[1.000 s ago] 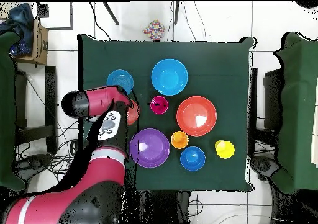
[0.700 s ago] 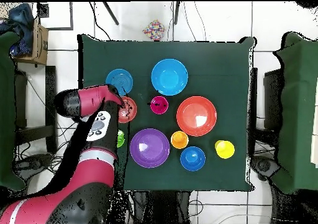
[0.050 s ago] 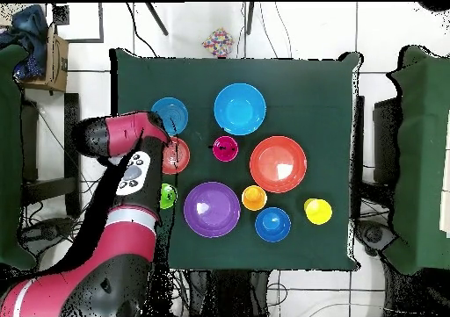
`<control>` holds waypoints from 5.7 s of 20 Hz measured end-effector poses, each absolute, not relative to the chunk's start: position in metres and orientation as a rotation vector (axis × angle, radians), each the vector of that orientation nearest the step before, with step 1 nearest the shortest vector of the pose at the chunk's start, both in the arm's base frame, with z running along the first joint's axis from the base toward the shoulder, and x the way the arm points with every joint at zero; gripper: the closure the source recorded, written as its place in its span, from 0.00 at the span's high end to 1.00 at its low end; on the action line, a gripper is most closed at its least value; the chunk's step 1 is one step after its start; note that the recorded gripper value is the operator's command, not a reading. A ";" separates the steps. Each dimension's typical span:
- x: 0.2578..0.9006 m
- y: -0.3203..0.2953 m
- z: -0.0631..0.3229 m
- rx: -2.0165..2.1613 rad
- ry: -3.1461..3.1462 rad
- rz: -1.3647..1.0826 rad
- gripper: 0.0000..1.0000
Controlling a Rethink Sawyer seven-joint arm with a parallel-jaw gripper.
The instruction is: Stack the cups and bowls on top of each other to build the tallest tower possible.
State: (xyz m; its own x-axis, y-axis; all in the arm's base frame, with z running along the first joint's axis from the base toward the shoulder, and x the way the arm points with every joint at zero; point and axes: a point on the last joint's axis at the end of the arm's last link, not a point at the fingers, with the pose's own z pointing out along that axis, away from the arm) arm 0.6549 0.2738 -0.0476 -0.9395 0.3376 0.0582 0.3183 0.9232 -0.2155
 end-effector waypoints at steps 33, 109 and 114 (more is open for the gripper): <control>0.654 0.250 -0.058 -0.534 -2.976 0.395 0.00; 0.728 0.167 0.097 -0.824 -3.056 0.277 0.00; 0.733 0.142 0.097 -0.873 -3.039 0.281 0.00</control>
State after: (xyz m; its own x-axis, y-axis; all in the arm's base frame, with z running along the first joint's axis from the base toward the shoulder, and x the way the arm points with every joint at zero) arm 0.7326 0.1417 0.0966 -0.8482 0.5236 -0.0802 0.5294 0.8331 -0.1604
